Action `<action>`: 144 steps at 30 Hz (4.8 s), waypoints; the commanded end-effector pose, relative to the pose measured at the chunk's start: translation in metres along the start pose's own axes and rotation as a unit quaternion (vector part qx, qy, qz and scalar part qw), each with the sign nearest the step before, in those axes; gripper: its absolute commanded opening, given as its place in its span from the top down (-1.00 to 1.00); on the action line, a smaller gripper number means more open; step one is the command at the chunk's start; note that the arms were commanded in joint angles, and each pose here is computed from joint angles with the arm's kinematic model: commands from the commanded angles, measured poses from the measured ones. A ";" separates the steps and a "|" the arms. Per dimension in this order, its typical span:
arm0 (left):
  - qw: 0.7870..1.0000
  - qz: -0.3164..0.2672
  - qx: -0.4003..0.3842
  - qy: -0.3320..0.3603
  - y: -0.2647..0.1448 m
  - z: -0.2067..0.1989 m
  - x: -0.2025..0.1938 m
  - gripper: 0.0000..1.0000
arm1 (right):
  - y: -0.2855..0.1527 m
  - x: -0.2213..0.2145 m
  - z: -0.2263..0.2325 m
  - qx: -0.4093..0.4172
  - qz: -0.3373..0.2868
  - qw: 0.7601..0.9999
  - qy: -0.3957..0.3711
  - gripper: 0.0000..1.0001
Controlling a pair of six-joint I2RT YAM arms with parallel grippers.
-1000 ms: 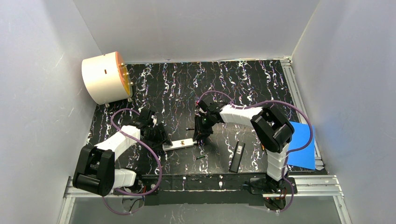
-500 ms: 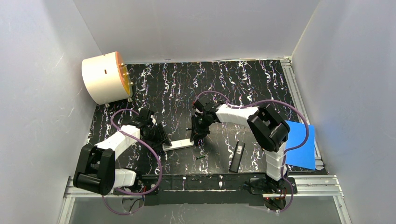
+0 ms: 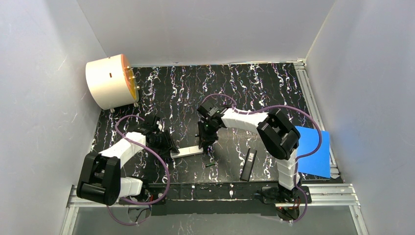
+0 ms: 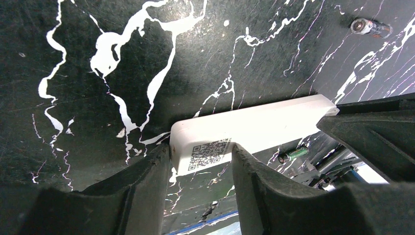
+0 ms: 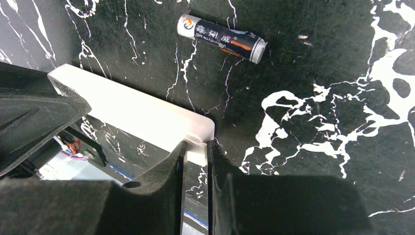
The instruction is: Load the batteries into the remote control
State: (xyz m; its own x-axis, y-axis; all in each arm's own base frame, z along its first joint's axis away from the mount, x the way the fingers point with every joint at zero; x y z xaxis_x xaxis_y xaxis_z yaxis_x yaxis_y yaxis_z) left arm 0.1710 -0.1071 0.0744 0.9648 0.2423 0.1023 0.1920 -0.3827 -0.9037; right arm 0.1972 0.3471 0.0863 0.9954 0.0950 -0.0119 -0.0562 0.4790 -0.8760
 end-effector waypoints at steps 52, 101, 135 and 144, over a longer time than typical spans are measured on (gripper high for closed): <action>0.999 0.043 0.010 -0.024 0.032 0.012 -0.026 0.26 | 0.044 -0.047 -0.068 -0.062 -0.016 0.998 -0.002 0.69; 0.997 0.048 -0.047 -0.037 0.033 0.003 -0.033 0.30 | 0.055 -0.075 -0.076 -0.240 -0.146 0.960 -0.016 -0.20; 0.999 0.023 -0.040 -0.008 0.024 0.003 -0.029 -0.09 | -0.024 -0.040 0.008 -0.133 -0.247 0.958 -0.057 -0.52; 1.000 -0.020 -0.009 0.016 0.002 -0.002 -0.014 -0.61 | -0.038 -0.030 0.002 -0.158 -0.256 0.950 -0.080 -0.49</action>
State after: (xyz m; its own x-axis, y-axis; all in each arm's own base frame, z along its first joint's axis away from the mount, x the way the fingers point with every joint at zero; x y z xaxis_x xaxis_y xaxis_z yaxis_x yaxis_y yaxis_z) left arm 0.1695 -0.1352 0.0818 0.9610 0.2379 0.1410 0.2541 -0.5583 -0.7898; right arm 0.1597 0.3340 0.0954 0.8866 0.0536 0.4595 0.4403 0.2067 -0.8737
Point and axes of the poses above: each gripper's point midway between its finger pads, its own y axis out along the fingers, its own z axis along the line the jaws close on, x = y × z, the point moved 6 cm from there along -y, back along the fingers, and after that the axes turned 9 degrees about y, right-handed, at the moved point
